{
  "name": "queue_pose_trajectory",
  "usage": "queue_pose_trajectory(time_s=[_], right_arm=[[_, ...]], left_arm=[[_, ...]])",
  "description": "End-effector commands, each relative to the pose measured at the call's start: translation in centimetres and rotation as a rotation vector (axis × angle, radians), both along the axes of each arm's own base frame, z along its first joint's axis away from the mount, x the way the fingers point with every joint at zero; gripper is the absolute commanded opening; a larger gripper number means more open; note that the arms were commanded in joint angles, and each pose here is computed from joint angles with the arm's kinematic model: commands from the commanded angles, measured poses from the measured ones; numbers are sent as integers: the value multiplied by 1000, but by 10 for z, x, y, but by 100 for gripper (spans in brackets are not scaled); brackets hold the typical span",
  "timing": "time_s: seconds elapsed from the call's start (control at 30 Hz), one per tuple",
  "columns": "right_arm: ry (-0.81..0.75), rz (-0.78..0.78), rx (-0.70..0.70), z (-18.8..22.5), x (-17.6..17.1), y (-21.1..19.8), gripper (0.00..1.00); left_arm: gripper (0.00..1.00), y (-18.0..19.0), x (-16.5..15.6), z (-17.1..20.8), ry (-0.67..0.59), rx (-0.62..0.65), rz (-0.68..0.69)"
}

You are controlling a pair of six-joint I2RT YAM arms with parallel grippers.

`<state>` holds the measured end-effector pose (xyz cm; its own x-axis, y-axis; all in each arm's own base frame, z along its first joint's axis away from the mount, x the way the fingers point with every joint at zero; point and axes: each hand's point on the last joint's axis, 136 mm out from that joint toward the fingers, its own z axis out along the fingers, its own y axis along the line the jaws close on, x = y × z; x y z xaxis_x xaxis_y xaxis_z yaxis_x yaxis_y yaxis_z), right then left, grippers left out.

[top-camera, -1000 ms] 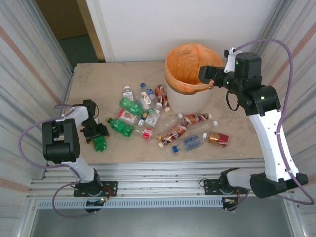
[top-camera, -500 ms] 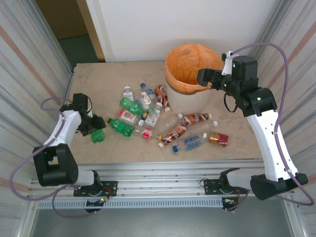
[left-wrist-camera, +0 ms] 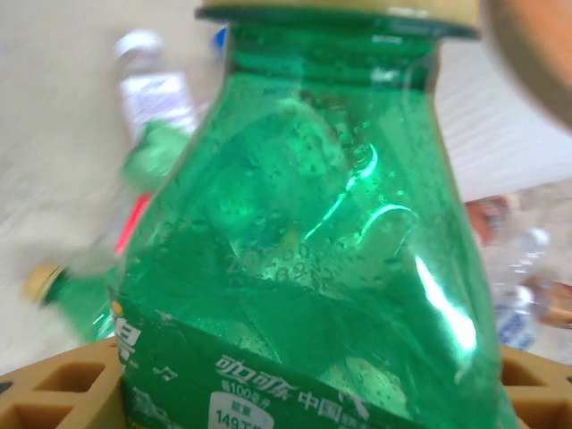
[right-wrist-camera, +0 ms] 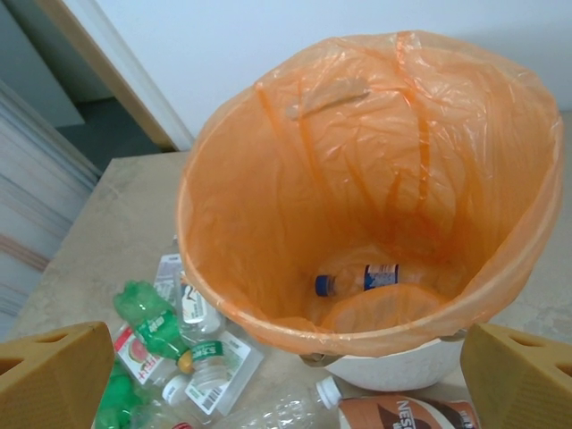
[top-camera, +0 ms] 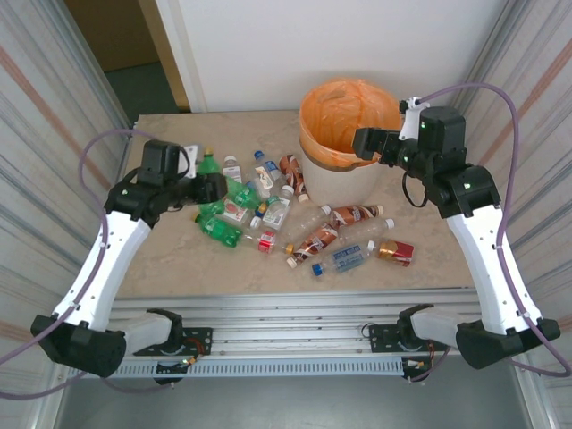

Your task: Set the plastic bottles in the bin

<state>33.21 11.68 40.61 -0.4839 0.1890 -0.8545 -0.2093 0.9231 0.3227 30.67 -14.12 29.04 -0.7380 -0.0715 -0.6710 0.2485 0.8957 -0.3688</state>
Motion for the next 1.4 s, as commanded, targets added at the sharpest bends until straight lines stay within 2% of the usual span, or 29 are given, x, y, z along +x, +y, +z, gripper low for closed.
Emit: queue_pose_trajectory(time_s=[0.0, 0.2, 0.27, 0.33, 0.57, 0.87, 1.0, 1.2, 1.3, 1.37], right_arm=[[-35, 42, 73, 14, -5, 11, 98], [-66, 240, 207, 36, -14, 52, 98], [-76, 306, 221, 44, -19, 69, 100], [-90, 365, 217, 50, -24, 87, 97], [-140, 524, 177, 60, -32, 144, 87], [-145, 563, 168, 57, -11, 173, 72], [-134, 581, 170, 53, -3, 183, 67], [-108, 588, 164, 47, 4, 191, 42], [-107, 569, 159, 46, 6, 188, 23], [-107, 552, 150, 44, 8, 186, 11]], left_arm=[[34, -46, 13, 53, -198, -84, -123], [34, -111, 13, 95, -435, -123, -334], [34, -125, 11, 104, -489, -121, -379], [34, -137, 9, 109, -523, -122, -419], [34, -164, -1, 116, -551, -171, -524], [34, -178, -21, 118, -547, -223, -634], [34, -181, -21, 112, -525, -227, -638], [34, -181, -17, 108, -518, -224, -615], [36, -180, -13, 110, -521, -223, -598], [43, -180, -11, 113, -520, -229, -587]])
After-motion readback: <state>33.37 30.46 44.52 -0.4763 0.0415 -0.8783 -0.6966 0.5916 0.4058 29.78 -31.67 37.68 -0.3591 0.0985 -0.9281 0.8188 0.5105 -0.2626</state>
